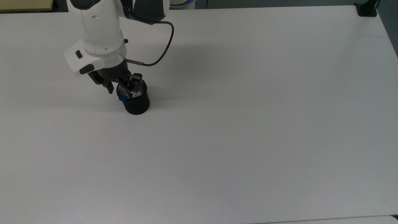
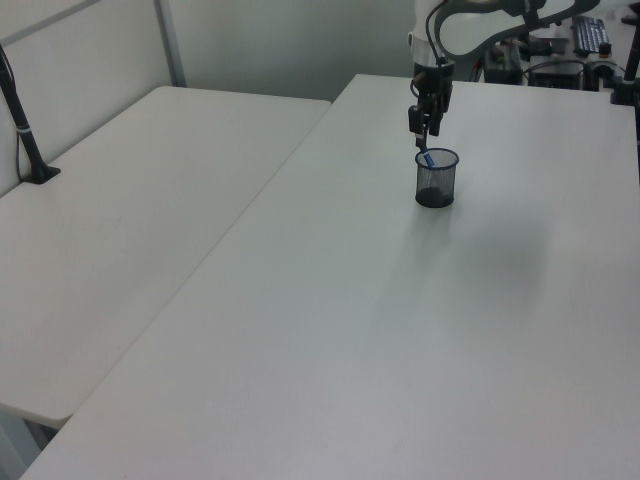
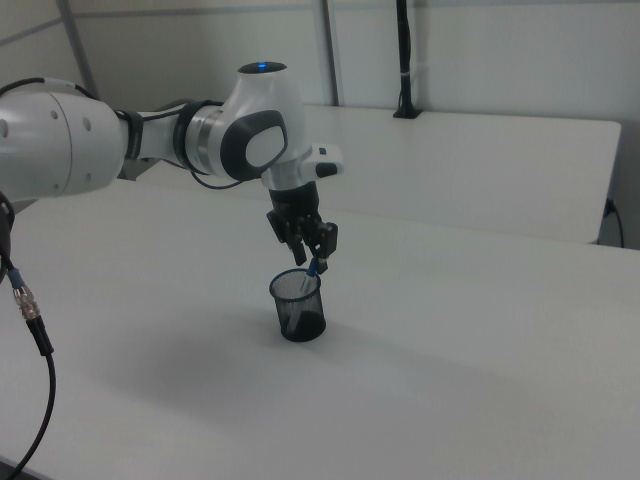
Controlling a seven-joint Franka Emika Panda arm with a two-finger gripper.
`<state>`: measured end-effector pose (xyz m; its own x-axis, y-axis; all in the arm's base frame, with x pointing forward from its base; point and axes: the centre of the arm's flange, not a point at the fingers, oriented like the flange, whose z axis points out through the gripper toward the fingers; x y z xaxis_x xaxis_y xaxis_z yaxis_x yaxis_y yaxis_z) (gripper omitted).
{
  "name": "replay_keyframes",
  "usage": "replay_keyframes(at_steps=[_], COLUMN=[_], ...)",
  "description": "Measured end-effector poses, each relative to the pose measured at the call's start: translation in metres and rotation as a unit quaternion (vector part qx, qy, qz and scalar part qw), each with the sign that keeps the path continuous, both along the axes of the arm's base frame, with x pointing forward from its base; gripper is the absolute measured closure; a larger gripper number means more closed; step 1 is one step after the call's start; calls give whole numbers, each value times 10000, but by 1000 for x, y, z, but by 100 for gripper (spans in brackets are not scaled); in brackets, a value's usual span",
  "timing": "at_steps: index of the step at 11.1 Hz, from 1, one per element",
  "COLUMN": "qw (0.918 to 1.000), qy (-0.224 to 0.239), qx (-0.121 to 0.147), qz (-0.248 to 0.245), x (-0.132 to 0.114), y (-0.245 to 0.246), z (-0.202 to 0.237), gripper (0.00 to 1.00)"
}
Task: Remove the marker
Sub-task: 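Close the gripper on the blue-capped marker inside the cup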
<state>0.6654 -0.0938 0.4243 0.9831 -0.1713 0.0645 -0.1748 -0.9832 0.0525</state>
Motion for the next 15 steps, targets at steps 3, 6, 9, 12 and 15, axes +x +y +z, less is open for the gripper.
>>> replay_keyframes(at_steps=[3, 6, 9, 12, 15], qw=[9999, 9997, 9997, 9995, 9984], qy=[-5, -176, -141, -215, -538], qx=[-10, -36, -32, -41, 66], qz=[143, 187, 206, 210, 150], x=[1, 9, 11, 13, 15], y=[0, 3, 5, 5, 6], z=[-1, -8, -16, -9, 26], gripper=[61, 65, 70, 82, 82])
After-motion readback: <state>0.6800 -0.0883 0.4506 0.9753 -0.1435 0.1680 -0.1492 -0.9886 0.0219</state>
